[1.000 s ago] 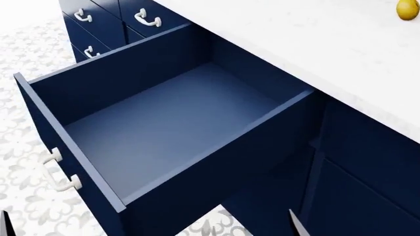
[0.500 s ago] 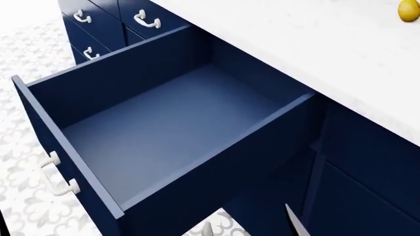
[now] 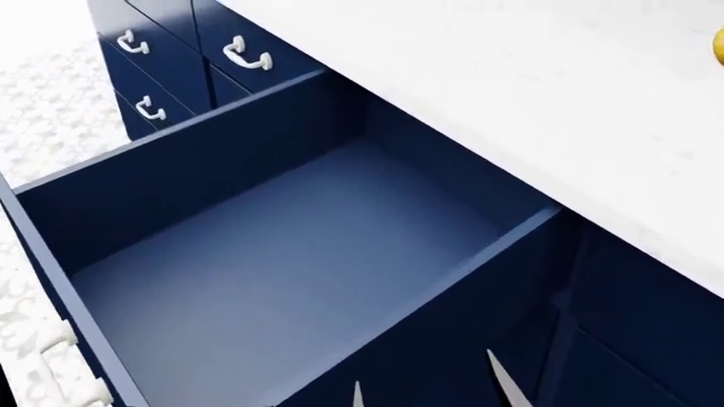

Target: Close the left drawer.

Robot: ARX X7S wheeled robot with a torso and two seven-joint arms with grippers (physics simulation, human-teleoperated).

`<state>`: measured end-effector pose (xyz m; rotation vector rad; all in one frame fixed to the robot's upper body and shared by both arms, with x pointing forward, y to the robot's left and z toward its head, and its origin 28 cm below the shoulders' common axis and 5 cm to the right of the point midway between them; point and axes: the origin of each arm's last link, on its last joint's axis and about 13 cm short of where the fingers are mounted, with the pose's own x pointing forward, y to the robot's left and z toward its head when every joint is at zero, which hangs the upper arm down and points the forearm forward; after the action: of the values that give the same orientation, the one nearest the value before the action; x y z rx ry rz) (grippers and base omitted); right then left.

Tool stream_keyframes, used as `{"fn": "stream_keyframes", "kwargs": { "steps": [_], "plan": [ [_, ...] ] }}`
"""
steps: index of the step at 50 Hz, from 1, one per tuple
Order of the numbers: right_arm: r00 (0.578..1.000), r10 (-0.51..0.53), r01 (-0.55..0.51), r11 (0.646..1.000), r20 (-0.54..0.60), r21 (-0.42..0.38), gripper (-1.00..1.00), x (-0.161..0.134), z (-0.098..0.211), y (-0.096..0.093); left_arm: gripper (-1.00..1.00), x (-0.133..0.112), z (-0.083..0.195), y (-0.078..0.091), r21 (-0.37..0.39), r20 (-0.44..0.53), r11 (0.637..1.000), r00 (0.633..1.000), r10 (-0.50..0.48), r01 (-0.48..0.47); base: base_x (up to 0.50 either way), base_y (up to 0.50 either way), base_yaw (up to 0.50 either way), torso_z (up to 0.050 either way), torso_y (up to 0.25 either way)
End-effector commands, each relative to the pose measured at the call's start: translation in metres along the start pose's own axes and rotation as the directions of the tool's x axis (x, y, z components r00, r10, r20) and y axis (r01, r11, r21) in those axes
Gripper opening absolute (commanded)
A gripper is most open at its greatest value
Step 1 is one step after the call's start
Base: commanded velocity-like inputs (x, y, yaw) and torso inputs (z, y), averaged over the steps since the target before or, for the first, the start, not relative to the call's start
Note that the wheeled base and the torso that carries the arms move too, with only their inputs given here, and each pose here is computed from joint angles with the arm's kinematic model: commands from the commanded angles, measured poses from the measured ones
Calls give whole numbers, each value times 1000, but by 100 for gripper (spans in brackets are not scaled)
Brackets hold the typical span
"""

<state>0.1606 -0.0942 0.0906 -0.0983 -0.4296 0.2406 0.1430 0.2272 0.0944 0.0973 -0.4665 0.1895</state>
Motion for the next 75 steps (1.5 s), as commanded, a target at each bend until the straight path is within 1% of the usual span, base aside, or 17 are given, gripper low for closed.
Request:
{"fn": "stream_keyframes", "kwargs": {
  "steps": [1,33,60,65,68,70,72,75],
  "plan": [
    [1000,1,-1,1000,-3,-2,100,0,-1,0,100,0,0,0,-2,0,1000,1000,-2,2,196,239,0,0,0],
    [1000,18,-18,1000,-10,-2,100,-1,-3,2,100,0,-1,-2,-3,-2,1000,1000,-5,5,187,238,0,0,0],
    [1000,11,-11,1000,-9,-2,100,1,-4,2,100,0,-1,-2,-4,-2,1000,1000,-5,5,177,245,0,0,1],
    [1000,8,-8,1000,-13,4,100,1,-5,2,100,0,-1,-2,-3,-3,1000,1000,-4,4,0,0,0,0,0],
    [1000,11,-11,1000,-21,2,100,0,-5,2,100,2,4,1,23,-3,999,1000,29,-29,0,0,0,0,0],
    [1000,10,-9,1000,-20,8,100,-1,-5,2,100,1,8,3,11,1,1000,1000,22,-22,0,0,0,0,0],
    [1000,5,-4,1000,-20,4,100,-1,-5,1,100,2,17,6,31,8,999,999,33,-33,0,0,0,0,0],
    [1000,1,-1,1000,-23,1,100,-1,-6,0,100,5,30,13,69,23,995,997,74,-75,0,0,0,0,0]
  ]
}}
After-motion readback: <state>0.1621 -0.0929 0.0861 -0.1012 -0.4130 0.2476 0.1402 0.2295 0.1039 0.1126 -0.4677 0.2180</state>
